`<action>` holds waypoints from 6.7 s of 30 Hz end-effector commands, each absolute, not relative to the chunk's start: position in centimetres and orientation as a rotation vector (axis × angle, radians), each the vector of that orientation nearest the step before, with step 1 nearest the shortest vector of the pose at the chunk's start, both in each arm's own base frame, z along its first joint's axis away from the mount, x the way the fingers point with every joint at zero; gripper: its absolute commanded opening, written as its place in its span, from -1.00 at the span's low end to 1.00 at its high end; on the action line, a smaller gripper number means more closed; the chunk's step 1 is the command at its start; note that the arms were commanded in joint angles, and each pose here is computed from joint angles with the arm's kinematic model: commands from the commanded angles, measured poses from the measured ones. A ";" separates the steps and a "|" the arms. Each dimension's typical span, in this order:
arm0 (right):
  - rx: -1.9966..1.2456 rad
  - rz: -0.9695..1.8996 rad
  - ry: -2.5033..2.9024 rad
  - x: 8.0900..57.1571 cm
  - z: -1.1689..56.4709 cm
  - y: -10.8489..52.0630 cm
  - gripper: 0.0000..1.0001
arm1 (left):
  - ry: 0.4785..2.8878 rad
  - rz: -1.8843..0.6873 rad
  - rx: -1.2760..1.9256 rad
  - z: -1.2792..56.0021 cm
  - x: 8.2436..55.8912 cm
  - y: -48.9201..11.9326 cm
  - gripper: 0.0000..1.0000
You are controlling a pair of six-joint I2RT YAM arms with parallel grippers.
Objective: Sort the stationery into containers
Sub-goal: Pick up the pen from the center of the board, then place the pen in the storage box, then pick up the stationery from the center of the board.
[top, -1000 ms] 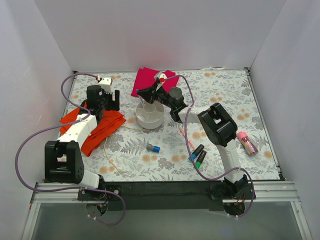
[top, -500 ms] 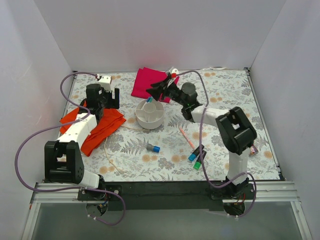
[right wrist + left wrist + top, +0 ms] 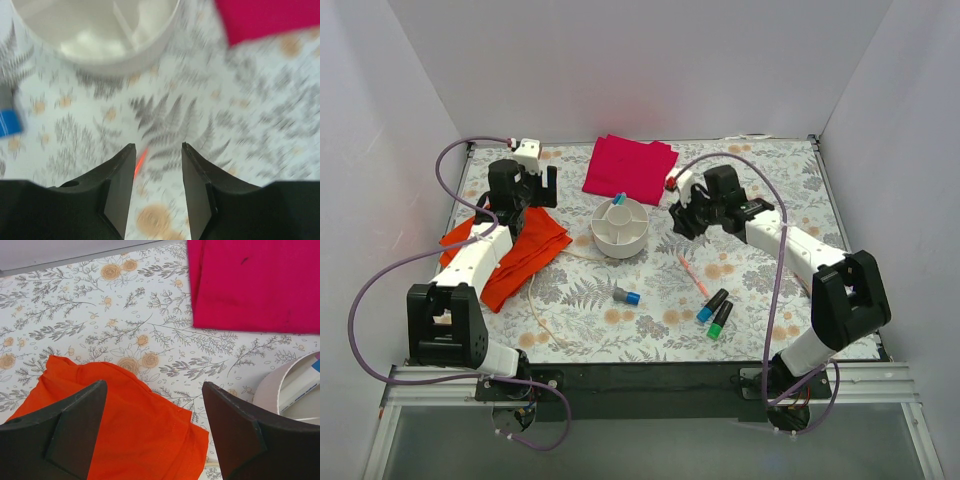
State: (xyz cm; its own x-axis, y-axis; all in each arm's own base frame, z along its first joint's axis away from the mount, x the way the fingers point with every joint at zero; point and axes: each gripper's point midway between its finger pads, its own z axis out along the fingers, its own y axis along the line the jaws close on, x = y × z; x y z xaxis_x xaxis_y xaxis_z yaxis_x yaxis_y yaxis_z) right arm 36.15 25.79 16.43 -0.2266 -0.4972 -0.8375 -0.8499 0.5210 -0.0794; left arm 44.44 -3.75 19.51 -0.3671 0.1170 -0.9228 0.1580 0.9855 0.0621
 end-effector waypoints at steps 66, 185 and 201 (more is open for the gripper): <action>-0.641 0.995 1.210 39.8 35.3 29.4 -0.97 | 1.947 -0.177 0.251 19.6 43.5 -6.0 0.52; -0.531 0.637 1.975 24.7 17.7 13.6 0.31 | 1.849 -0.424 2.135 6.1 20.4 -28.3 0.30; -0.491 0.646 1.991 25.0 16.9 12.9 0.31 | 1.900 -0.410 2.183 3.1 20.1 -28.1 0.03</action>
